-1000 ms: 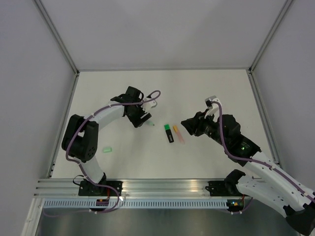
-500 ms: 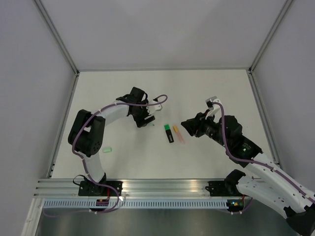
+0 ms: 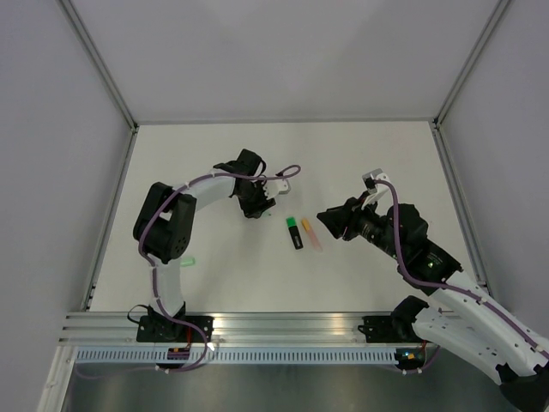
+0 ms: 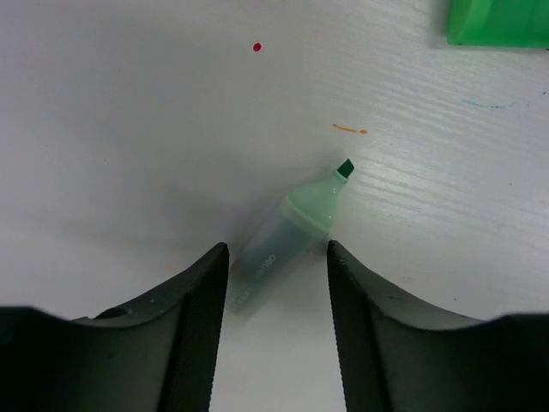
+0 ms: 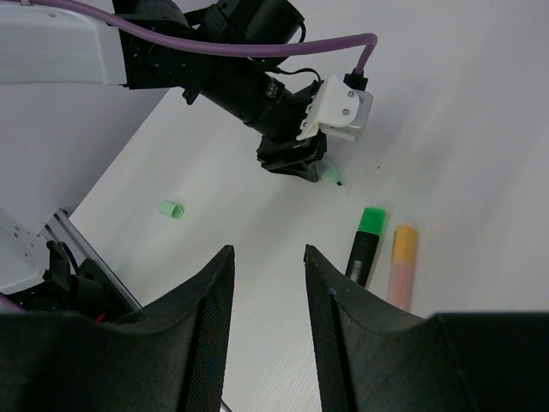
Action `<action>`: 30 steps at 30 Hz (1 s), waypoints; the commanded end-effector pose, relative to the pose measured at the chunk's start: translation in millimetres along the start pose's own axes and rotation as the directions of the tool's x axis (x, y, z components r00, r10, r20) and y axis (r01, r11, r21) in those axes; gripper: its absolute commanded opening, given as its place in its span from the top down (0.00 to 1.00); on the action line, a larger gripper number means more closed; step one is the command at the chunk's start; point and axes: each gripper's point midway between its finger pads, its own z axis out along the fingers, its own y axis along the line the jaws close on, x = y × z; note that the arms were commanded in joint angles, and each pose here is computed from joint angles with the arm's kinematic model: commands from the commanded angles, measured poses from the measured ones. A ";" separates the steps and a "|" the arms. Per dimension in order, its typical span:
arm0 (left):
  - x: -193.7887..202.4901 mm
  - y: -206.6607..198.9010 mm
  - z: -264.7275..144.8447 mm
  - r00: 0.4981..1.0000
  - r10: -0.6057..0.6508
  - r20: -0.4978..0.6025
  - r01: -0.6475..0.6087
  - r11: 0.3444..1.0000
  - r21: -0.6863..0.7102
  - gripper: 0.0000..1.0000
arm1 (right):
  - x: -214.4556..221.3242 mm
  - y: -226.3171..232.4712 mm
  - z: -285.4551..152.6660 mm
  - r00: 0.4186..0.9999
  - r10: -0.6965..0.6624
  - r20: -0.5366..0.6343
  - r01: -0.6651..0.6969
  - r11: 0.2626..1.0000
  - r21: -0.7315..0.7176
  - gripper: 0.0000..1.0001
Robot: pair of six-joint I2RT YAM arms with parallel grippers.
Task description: Insert the pens into the pen caps
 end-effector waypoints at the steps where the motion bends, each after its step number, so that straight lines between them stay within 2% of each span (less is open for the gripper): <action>1: 14.0 -21.8 7.0 0.997 -0.011 -0.082 0.021 0.992 0.124 0.47 | -4.9 3.6 -3.8 1.000 -0.005 0.016 0.005 1.000 -0.018 0.56; 13: 36.8 -52.7 -1.6 0.984 -0.078 -0.161 0.105 0.980 0.170 0.67 | -1.1 3.9 -0.3 1.000 0.003 0.006 -0.003 1.000 -0.025 0.55; 18: 49.7 -51.7 4.9 0.961 -0.151 -0.231 0.183 0.975 0.125 0.84 | -1.0 3.5 1.0 1.000 0.003 0.010 -0.002 1.000 -0.025 0.55; 23: 41.6 -59.9 8.0 0.949 -0.232 -0.213 0.267 0.952 0.151 0.98 | 3.5 1.1 5.3 1.000 0.005 -0.006 -0.005 1.000 -0.018 0.55; 27: 33.3 -64.9 6.7 0.933 -0.295 -0.206 0.331 0.928 0.171 0.98 | 6.9 -1.1 8.7 1.000 0.004 -0.013 -0.005 1.000 -0.013 0.54; 30: 15.6 -68.2 -0.2 0.929 -0.341 -0.145 0.365 0.910 0.196 0.98 | 9.2 1.9 12.4 1.000 -0.010 -0.014 0.010 0.999 -0.041 0.53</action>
